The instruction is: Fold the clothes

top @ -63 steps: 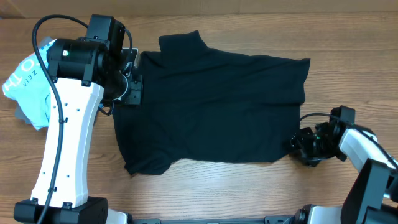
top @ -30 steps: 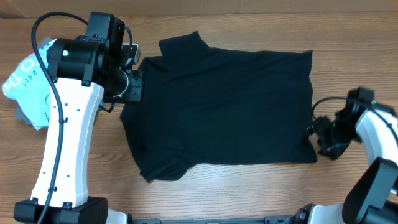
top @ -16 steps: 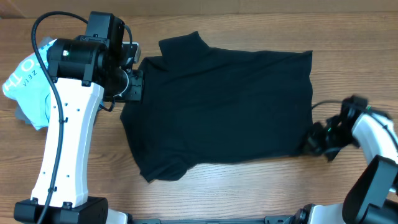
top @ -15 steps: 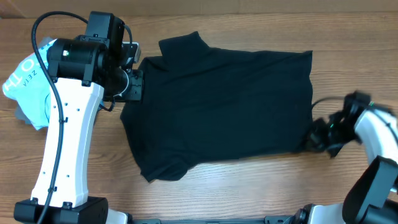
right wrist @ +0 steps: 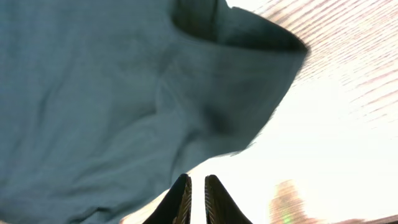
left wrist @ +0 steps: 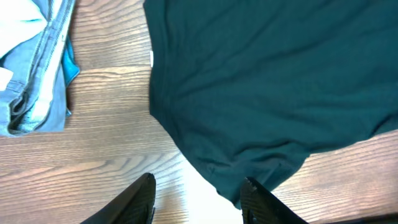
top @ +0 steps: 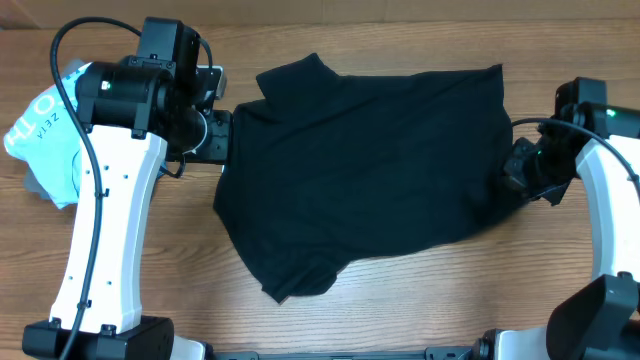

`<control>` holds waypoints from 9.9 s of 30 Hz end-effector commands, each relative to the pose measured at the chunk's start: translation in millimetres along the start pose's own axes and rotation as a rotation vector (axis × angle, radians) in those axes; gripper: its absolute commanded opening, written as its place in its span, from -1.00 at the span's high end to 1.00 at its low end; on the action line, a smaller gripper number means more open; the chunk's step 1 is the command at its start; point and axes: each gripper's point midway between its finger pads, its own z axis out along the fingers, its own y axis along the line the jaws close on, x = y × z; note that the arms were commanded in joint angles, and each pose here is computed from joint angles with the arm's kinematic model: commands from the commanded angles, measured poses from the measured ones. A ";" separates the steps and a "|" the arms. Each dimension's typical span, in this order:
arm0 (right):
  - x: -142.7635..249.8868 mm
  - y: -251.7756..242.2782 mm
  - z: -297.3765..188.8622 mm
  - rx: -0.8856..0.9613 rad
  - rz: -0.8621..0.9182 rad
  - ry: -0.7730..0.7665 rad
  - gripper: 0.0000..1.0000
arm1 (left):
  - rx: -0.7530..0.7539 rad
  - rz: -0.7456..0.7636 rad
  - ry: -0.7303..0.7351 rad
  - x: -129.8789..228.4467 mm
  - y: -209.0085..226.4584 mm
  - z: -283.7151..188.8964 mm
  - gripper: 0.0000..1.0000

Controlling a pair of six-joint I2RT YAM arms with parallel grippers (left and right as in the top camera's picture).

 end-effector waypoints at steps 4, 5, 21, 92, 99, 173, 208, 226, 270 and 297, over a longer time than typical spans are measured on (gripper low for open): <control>0.6 -13.8 9.0 0.040 0.040 0.004 0.51 | 0.142 0.027 0.158 35.7 -32.8 34.1 0.08; 0.1 -13.9 9.0 0.039 0.041 0.002 0.11 | 0.181 0.031 0.194 44.0 -41.8 44.4 0.08; -2.7 -12.7 9.1 0.034 0.039 -0.009 -0.15 | 0.130 -0.142 0.492 170.9 -61.8 192.3 0.12; 5.1 0.2 51.4 -0.307 0.090 0.073 -0.49 | 0.098 -0.030 0.450 160.6 -20.8 245.5 0.56; 56.1 -11.3 67.9 -0.246 0.123 0.255 -0.50 | 0.086 -0.061 0.454 152.4 -14.4 237.4 0.92; 128.1 -21.5 130.6 -0.224 0.131 0.394 0.92 | -0.255 -0.203 0.242 52.9 67.0 114.3 0.92; 37.8 11.3 90.1 -0.264 0.083 0.138 0.28 | -0.203 -0.122 0.138 15.3 56.3 122.6 0.91; 31.4 22.2 113.8 -0.201 0.023 0.104 0.17 | -0.203 -0.115 0.146 16.9 56.4 122.3 0.91; 71.6 -41.7 80.4 0.081 0.001 0.240 0.05 | -0.305 -0.075 0.223 35.5 74.4 114.2 0.91; 99.7 -4.7 117.3 -0.150 -0.055 0.284 0.92 | -0.289 -0.062 0.224 35.1 71.9 114.7 0.92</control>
